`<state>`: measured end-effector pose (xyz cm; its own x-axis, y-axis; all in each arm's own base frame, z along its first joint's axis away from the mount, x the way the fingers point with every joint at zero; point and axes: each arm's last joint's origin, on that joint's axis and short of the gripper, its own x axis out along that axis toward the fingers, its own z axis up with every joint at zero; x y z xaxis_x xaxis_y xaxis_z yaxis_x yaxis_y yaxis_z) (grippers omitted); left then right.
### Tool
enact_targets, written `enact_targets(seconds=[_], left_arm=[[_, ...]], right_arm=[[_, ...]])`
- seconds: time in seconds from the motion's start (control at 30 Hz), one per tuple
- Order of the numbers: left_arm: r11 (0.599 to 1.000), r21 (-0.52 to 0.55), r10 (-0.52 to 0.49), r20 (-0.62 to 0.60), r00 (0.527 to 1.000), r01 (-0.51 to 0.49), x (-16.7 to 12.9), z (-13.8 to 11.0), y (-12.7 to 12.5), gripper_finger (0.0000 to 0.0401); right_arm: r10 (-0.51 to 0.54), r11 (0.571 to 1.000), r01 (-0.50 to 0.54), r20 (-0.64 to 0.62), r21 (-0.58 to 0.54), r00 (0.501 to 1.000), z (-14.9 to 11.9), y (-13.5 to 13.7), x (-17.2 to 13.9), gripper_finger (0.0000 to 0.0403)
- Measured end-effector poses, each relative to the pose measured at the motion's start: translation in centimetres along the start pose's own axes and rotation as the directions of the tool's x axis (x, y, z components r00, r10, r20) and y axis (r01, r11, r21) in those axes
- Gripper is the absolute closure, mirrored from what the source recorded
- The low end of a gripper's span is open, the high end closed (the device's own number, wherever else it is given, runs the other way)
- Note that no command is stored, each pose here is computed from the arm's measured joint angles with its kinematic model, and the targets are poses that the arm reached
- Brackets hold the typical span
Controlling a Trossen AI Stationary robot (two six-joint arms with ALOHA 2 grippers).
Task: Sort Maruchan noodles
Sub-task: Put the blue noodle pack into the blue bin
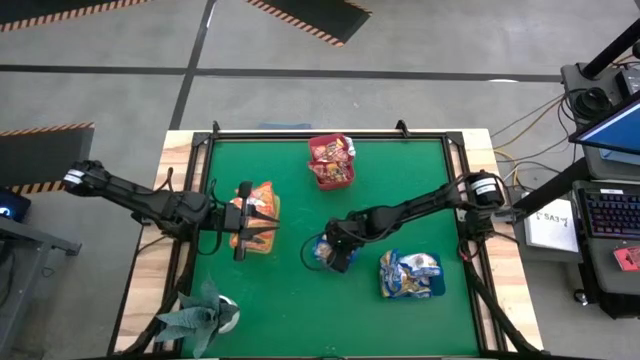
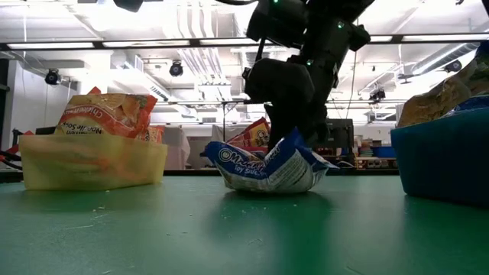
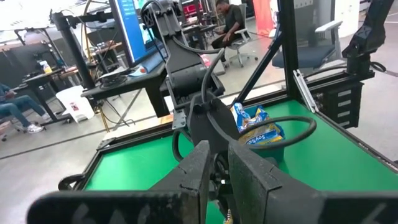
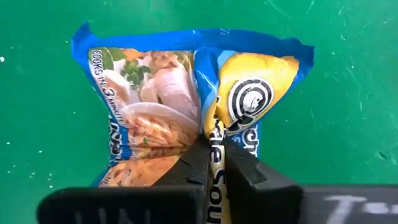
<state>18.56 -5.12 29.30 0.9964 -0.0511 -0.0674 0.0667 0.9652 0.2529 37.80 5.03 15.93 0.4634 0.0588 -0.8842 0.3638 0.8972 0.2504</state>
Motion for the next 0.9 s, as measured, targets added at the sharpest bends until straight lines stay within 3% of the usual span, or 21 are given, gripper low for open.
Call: enact_targets(seconds=[0.33, 0.67, 0.8, 0.9], left_arm=[[1.000, -0.001, 0.001, 0.002, 1.000, -0.001, 0.0, 0.0, 0.0, 0.0358], [1.000, -0.002, 0.001, 0.005, 1.000, -0.001, 0.0, 0.1, 0.0, 0.0358], [1.000, -0.002, 0.001, 0.005, 1.000, -0.001, 0.0, 0.0, 0.0, 0.0358], [1.000, -0.002, 0.000, 0.005, 1.000, 0.000, 0.0, 0.0, 0.0, 0.0358]], right_arm=[[0.040, 0.999, -0.040, 0.041, -0.009, 0.998, 0.6, 0.4, -2.3, 0.0393], [0.143, 0.990, -0.139, 0.137, -0.038, 0.980, 1.3, 1.0, -7.6, 0.0394], [0.248, 0.966, -0.234, 0.134, -0.110, 0.960, 1.0, 1.5, -10.4, 0.0394], [0.381, 0.914, -0.366, 0.056, -0.177, 0.923, 0.1, 2.2, -12.7, 0.0394]])
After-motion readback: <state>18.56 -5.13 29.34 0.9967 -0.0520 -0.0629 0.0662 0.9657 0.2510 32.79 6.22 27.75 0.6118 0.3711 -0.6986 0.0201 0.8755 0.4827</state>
